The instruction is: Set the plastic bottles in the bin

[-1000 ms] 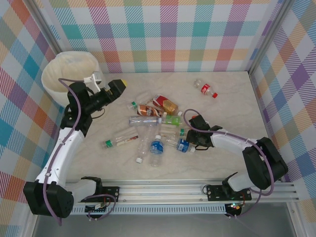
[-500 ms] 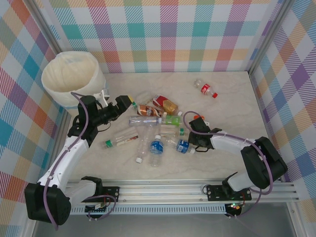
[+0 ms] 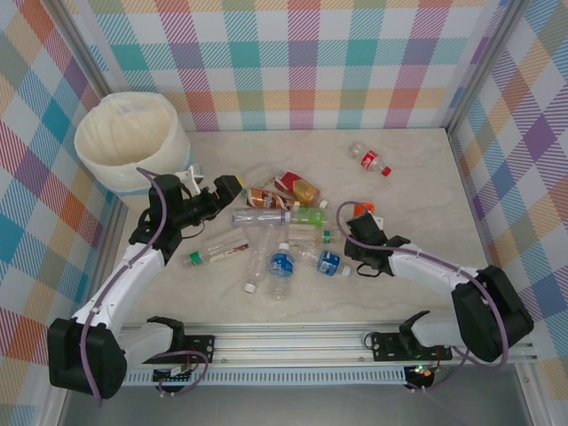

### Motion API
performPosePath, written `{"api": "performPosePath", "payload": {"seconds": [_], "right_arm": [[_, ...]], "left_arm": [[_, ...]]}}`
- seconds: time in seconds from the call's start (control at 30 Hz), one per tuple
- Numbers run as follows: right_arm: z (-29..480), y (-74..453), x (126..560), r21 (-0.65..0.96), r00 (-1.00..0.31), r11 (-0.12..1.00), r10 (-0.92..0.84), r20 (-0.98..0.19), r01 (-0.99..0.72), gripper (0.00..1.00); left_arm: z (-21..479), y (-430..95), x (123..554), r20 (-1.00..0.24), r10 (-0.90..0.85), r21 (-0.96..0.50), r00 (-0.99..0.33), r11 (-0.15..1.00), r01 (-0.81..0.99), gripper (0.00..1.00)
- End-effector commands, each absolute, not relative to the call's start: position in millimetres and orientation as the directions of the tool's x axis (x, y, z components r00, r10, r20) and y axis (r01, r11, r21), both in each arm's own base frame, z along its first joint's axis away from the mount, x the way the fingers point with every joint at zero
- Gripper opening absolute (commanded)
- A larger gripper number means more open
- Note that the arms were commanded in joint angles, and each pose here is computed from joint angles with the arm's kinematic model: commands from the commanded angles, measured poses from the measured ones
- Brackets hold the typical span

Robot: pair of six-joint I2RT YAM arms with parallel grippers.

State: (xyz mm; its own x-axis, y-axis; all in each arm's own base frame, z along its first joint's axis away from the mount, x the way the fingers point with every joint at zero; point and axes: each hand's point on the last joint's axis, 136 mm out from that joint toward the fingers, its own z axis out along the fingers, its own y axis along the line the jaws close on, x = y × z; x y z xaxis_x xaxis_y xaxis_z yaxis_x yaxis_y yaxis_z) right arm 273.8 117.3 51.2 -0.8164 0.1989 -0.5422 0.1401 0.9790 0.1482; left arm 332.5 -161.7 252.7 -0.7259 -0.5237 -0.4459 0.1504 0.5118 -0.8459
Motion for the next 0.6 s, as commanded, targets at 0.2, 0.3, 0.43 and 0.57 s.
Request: {"api": "performPosePath", "payload": {"seconds": [0.2,0.3,0.43,0.57], "right_arm": [[122,170,281,0.415,-0.657,0.895,0.216,-0.723,-0.162,0.00],[145,191,277,0.492,-0.628,0.825,0.231,-0.743,-0.279,0.00],[169,230,266,0.577,-0.650,0.686,0.197,-0.734,-0.444,0.00],[179,261,262,0.619,-0.680,0.598,0.161,-0.715,-0.510,0.00]], "left_arm": [[247,-183,335,-0.439,-0.474,-0.858,-0.763,0.475,0.198,1.00],[243,-189,336,-0.436,-0.454,-0.859,-0.777,0.467,0.209,1.00],[245,-205,335,-0.443,-0.401,-0.863,-0.802,0.432,0.261,1.00],[245,-226,333,-0.457,-0.341,-0.860,-0.822,0.406,0.309,1.00]]}}
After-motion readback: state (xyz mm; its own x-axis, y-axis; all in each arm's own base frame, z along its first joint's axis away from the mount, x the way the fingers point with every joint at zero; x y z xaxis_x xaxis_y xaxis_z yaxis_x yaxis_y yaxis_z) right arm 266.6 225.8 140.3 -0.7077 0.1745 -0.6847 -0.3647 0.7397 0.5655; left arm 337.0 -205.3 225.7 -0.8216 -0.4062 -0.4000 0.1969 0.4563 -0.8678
